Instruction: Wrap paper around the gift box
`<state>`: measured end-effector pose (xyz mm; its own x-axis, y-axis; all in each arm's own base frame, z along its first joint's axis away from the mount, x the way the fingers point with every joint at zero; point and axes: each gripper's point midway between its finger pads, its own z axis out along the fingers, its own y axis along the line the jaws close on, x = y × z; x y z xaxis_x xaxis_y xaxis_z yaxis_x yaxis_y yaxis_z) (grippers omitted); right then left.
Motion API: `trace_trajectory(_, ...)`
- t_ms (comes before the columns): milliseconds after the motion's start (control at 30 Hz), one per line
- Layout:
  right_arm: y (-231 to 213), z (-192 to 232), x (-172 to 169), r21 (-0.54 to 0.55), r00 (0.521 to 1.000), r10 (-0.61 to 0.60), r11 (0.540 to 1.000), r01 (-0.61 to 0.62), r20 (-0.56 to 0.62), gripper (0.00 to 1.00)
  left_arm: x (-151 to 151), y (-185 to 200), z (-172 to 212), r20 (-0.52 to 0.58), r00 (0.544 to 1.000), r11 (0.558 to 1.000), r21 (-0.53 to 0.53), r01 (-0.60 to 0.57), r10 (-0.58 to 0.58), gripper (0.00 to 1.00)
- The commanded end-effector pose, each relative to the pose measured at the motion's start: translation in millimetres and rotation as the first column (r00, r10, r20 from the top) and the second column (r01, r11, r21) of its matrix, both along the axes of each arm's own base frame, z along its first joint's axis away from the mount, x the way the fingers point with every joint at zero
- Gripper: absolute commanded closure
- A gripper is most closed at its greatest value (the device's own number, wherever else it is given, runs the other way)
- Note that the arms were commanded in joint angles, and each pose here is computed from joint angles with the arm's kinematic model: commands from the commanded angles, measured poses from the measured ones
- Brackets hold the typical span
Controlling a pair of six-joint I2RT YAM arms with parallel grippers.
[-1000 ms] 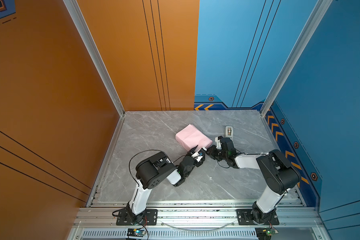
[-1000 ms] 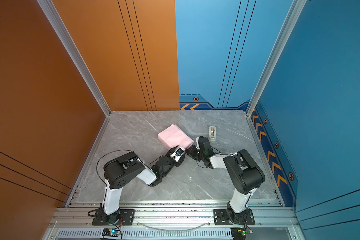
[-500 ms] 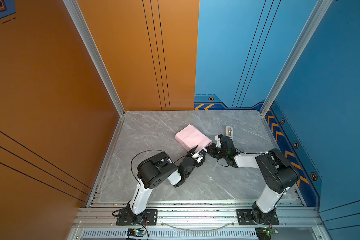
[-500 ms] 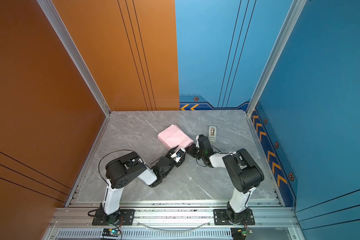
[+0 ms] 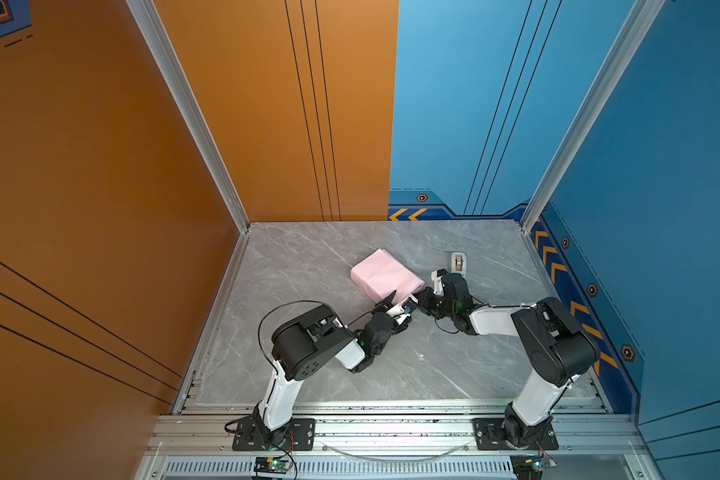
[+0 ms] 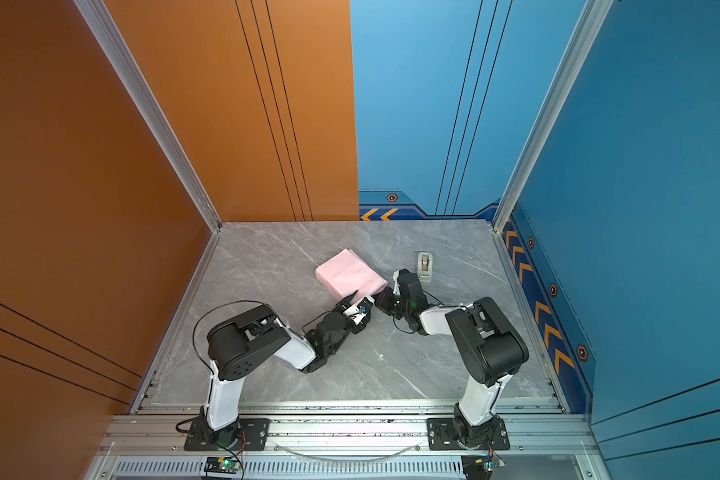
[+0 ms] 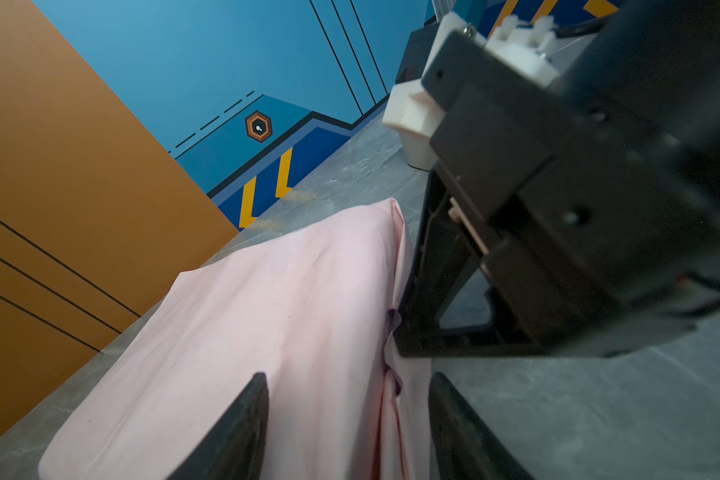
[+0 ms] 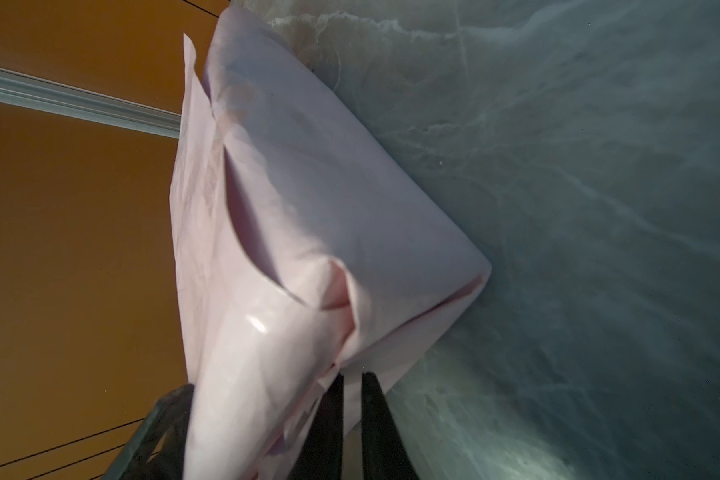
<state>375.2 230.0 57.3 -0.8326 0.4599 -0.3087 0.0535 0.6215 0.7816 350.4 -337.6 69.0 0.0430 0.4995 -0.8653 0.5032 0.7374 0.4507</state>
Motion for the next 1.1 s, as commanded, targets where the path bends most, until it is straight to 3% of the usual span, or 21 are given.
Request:
trace_trajectory(0, -2.8, 9.0, 1.3, 0.001, 0.999, 0.006, 1.000, -0.006, 0.047, 0.87, -95.9, 91.6, -189.2, -0.548, 0.822, 0.844, 0.506, 0.178, 0.155, 0.39)
trace_trajectory(233, -7.0, 8.5, 2.3, 0.019, 0.999, -0.003, 1.000, 0.002, 0.053, 0.87, -97.4, 96.1, -186.9, -0.582, 0.779, 0.812, 0.558, 0.174, 0.233, 0.42)
trace_trajectory(533, -19.8, 14.2, -0.7, 0.052, 0.997, -0.032, 0.998, 0.028, 0.076, 0.86, -96.3, 101.9, -190.7, -0.568, 0.771, 0.793, 0.592, 0.141, 0.287, 0.50)
trace_trajectory(800, -62.4, 35.5, -6.5, 0.039, 0.987, -0.091, 0.996, 0.086, 0.134, 0.74, -97.2, 102.6, -191.5, -0.578, 0.762, 0.798, 0.586, 0.139, 0.292, 0.53)
trace_trajectory(1067, -127.3, 62.4, 18.4, -0.053, 0.979, -0.128, 0.989, 0.138, 0.159, 0.69, -102.8, 105.7, -194.2, -0.611, 0.726, 0.793, 0.590, 0.151, 0.316, 0.54)
